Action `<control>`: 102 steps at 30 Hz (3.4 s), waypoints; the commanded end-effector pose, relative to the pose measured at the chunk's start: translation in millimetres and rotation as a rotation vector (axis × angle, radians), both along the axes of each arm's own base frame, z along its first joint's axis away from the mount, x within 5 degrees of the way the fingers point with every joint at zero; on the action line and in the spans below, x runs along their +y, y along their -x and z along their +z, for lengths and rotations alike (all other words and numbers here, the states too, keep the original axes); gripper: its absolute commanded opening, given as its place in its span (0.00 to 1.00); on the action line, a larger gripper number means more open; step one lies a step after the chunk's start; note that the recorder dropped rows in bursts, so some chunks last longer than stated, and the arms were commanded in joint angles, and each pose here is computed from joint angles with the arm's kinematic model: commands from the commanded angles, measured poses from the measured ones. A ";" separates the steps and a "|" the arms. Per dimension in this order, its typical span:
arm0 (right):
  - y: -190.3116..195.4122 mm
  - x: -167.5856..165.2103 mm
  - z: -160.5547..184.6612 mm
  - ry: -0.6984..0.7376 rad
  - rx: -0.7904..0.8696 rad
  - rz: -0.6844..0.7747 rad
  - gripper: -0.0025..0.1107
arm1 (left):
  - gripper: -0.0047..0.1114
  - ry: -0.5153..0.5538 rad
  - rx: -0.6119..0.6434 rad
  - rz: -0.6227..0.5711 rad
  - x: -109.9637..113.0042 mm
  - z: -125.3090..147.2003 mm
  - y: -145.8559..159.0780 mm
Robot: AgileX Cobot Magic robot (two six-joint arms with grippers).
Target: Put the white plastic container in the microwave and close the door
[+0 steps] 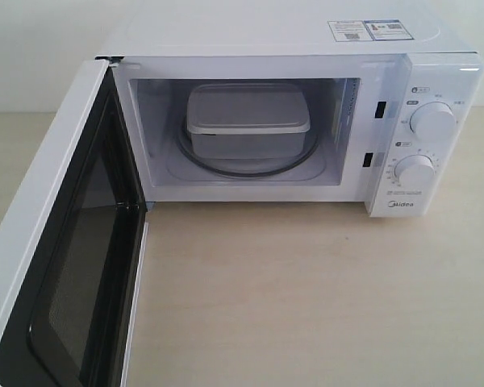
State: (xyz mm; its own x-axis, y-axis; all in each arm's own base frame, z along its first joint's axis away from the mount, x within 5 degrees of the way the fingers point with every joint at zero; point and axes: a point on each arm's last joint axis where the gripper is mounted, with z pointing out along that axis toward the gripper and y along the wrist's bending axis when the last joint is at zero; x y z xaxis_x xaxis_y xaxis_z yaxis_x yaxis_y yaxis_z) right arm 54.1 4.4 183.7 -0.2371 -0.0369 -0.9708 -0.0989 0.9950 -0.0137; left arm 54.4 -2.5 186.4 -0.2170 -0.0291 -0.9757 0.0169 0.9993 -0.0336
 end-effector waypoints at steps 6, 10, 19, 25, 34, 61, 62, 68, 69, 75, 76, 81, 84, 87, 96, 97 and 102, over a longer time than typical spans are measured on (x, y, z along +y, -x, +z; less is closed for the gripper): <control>0.2 -0.7 0.4 -0.005 -0.006 -0.011 0.02 | 0.08 0.002 -0.002 0.002 0.0 -0.6 0.1; 0.2 -0.7 0.4 -0.005 -0.006 -0.011 0.02 | 0.08 0.002 -0.002 0.002 0.0 -0.6 0.1; 0.2 -0.7 0.4 -0.005 -0.006 -0.011 0.02 | 0.08 0.002 -0.002 0.002 0.0 -0.6 0.1; 0.2 -0.7 0.4 -0.005 -0.006 -0.011 0.02 | 0.08 0.002 0.000 0.002 0.0 -0.8 0.1; 0.2 -0.7 0.4 -0.005 -0.006 -0.011 0.02 | 0.08 0.002 0.000 0.002 0.0 -0.8 0.1; 0.2 -0.7 0.4 -0.005 -0.006 -0.011 0.02 | 0.08 0.530 -0.463 0.007 1.5 106.9 13.9; 0.2 -0.7 0.4 -0.005 -0.006 -0.011 0.02 | 0.08 0.509 -0.430 -0.005 -0.4 114.9 13.3; 0.2 -0.7 0.4 -0.005 -0.006 -0.011 0.02 | 0.08 0.330 -0.237 -0.093 -11.3 164.4 8.4; 0.2 -0.7 0.4 -0.005 -0.006 -0.011 0.02 | 0.08 0.295 -0.185 -0.114 -13.5 171.2 5.9; 0.2 -0.7 0.4 -0.005 -0.006 -0.011 0.02 | 0.08 0.179 0.209 -0.238 -25.0 186.2 -14.7; 0.2 -0.7 0.4 -0.005 -0.006 -0.011 0.02 | 0.08 0.177 0.270 -0.251 -26.1 186.3 -18.5; 0.2 -0.7 0.4 -0.005 -0.006 -0.011 0.02 | 0.08 0.180 0.475 -0.290 -29.3 179.1 -33.0; 0.2 -0.7 0.4 -0.005 -0.006 -0.011 0.02 | 0.08 0.178 0.543 -0.290 -29.1 170.9 -38.8; 0.2 -0.7 0.4 -0.005 -0.006 -0.011 0.02 | 0.08 0.135 0.563 -0.320 -29.4 166.3 -44.4; 0.2 -0.7 0.4 -0.005 -0.006 -0.011 0.02 | 0.08 -0.025 0.726 -0.654 -43.5 139.1 -71.0; 0.2 -0.7 0.4 -0.005 -0.006 -0.011 0.02 | 0.08 -0.018 0.731 -0.701 -46.8 137.1 -76.1; 0.2 -0.7 0.4 -0.005 -0.006 -0.011 0.02 | 0.08 0.024 0.797 -0.795 -54.3 122.6 -99.6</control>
State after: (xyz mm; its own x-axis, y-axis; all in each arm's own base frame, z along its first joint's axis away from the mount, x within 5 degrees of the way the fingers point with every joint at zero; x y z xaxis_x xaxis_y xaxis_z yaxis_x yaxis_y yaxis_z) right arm 54.0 4.3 183.5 -0.2400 -0.0260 -0.9704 -0.0954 0.9954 -0.0031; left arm 144.8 -53.4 316.1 -0.7384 0.3623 -0.5688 0.5984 0.7410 -0.3048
